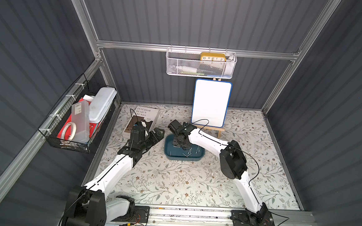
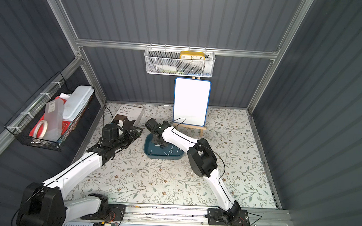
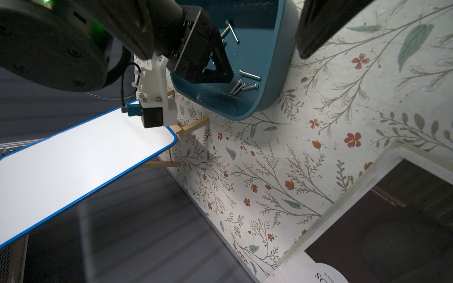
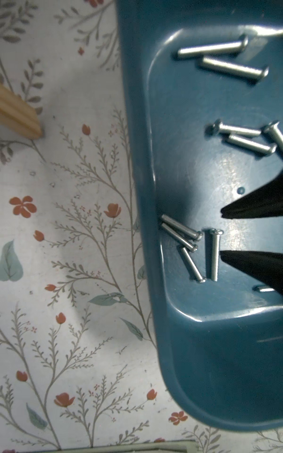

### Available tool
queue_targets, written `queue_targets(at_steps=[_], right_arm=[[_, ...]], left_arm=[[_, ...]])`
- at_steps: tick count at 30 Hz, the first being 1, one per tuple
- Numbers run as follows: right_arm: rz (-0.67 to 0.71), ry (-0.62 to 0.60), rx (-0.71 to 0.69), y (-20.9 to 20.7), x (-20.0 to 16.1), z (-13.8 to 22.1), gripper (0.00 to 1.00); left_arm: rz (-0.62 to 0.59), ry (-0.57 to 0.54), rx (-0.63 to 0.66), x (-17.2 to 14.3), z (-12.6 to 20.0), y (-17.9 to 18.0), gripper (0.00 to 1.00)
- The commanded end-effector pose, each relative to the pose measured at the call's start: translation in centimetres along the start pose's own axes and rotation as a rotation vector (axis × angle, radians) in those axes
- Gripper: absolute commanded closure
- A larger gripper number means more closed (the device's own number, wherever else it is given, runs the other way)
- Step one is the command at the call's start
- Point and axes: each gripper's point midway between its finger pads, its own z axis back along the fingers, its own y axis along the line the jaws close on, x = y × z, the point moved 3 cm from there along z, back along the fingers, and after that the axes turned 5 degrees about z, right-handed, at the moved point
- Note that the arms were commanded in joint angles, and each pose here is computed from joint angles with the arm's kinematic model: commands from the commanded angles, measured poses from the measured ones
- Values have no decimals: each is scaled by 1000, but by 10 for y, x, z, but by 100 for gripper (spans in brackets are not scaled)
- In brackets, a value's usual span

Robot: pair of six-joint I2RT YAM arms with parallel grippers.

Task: Take out the screws from the storage box
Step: Pick up the screw from the storage box.

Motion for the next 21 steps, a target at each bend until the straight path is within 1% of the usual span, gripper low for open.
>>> queue_targets(at_steps=[1,9,15,21], right_arm=[[-5,-12,-17,-4,8,-15,72],[4,23,-15,-4,0,-30,73],[5,36,-40,-9,-5,-41,74],[6,63,-48,-11,-10,-46,78]], left_arm=[[0,23,-9,-4,2,0,6],[21,4,14,-2,5,5,6],[38,-3,11,-3,6,6,6],[39,-4,25,-2,6,7,7]])
